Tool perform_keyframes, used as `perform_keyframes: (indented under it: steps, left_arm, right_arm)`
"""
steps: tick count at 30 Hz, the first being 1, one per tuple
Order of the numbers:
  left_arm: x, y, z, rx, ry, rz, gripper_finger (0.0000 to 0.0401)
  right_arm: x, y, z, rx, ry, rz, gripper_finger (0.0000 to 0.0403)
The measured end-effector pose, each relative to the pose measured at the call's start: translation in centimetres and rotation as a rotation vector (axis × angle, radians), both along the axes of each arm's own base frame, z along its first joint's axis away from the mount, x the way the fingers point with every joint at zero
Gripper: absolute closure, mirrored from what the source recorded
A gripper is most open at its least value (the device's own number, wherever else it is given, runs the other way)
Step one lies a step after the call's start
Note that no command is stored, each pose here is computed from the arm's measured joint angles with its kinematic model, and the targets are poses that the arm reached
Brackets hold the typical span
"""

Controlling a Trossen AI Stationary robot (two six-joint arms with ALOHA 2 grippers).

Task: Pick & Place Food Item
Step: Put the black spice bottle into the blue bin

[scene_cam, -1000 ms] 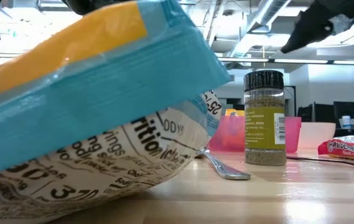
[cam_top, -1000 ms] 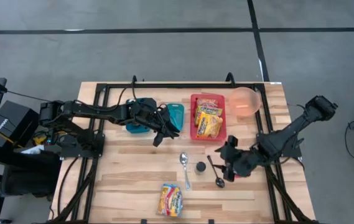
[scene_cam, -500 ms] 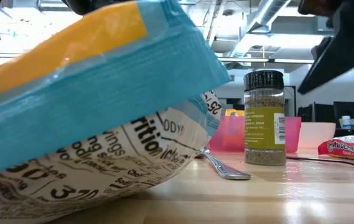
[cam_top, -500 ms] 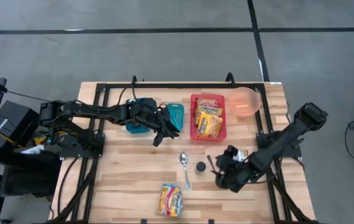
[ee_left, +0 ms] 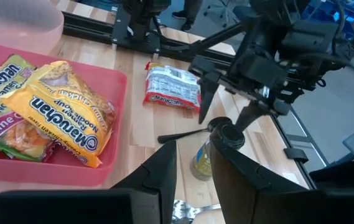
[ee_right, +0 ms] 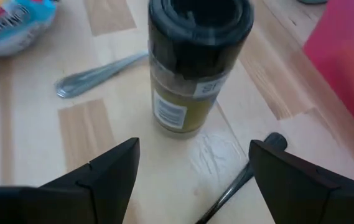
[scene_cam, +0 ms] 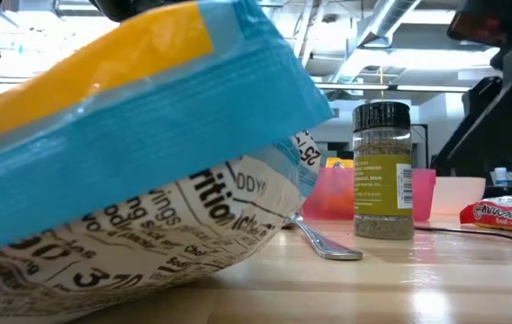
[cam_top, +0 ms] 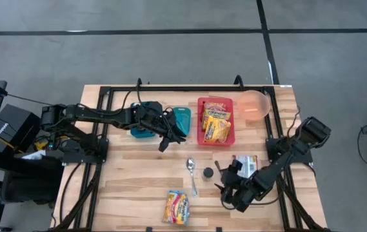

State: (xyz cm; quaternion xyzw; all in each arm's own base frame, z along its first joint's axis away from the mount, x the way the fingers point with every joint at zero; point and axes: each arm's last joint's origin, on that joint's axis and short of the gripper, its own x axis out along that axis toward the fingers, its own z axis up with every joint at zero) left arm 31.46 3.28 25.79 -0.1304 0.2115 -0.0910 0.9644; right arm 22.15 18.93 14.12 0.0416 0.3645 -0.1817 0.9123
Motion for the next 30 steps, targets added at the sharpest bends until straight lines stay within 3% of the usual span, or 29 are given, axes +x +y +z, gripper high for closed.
perform_keyframes:
  steps: [11,23,30]
  left_arm:
    - [0.0,0.0,0.0,0.006,0.001,0.014,0.0309]
    - [0.0,0.0,0.0,0.006,0.001,0.016,0.0309]
    - [0.0,0.0,0.0,0.005,0.001,0.016,0.0309]
  right_arm:
    - [0.8,0.1,-2.6,-0.053,-0.030,-0.070,0.0128]
    - [1.6,-0.2,-2.5,-0.050,-0.081,-0.100,0.0130]
    - [2.4,0.1,-2.5,-0.046,-0.116,-0.053,0.0130]
